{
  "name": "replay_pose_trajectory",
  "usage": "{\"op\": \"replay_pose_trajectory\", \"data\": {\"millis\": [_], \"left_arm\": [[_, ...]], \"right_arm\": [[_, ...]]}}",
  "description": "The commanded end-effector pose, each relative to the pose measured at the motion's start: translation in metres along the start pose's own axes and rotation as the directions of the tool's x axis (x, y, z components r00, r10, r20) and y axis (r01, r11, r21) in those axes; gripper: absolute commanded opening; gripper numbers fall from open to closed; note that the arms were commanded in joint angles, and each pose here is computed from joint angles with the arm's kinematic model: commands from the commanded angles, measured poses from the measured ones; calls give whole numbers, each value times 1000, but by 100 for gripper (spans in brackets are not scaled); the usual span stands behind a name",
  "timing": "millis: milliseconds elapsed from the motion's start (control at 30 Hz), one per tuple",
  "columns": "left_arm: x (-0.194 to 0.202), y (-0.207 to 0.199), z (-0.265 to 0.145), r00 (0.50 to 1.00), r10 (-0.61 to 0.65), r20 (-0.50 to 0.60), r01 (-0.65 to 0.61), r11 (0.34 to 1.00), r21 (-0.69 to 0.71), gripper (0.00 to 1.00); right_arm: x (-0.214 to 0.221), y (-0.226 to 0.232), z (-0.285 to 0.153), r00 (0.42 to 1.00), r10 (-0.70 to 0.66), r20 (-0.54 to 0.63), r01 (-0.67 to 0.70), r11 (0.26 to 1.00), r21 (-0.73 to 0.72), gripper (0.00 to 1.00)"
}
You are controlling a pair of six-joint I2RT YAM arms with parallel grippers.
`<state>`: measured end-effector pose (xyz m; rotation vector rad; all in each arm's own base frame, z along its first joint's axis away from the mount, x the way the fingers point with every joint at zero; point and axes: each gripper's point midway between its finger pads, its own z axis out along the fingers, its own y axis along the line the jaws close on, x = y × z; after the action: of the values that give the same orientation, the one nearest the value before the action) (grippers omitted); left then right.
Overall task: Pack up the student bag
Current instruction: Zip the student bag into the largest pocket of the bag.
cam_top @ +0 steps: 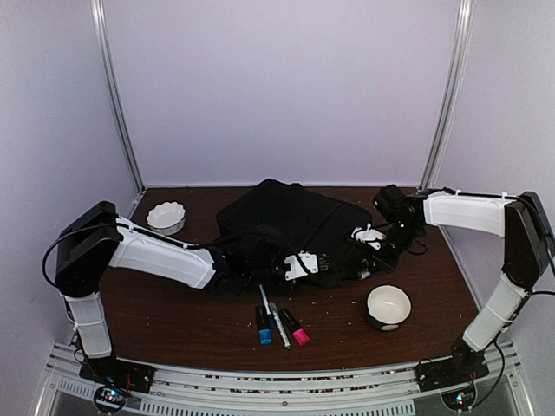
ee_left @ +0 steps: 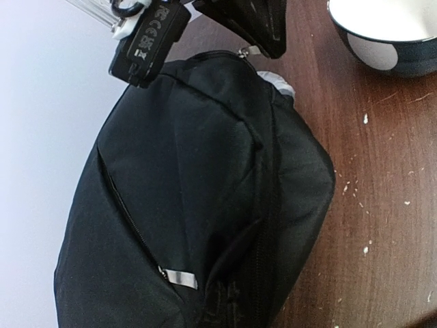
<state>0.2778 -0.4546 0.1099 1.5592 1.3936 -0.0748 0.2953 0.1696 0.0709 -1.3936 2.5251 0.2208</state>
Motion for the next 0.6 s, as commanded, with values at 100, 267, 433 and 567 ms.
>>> {"op": "replay_pose_trajectory", "data": {"millis": [100,267,433,567], "left_arm": [[43,28,-23,990,6,-138,-24,992,-124,0],[41,36,-39,992,-52,-119,34,988,-151,31],[-27,27,-46,975,-203,87,205,979,-20,59],[-67,22,-32,913,-368,178,355,929,103,62]], "right_arm": [[20,-45,0,991,69,-117,-58,994,92,0],[0,-23,0,996,50,-78,-49,999,4,0],[-15,13,-5,998,-33,-46,31,999,-42,0],[-26,31,-16,999,-42,-7,41,996,-82,0]]}}
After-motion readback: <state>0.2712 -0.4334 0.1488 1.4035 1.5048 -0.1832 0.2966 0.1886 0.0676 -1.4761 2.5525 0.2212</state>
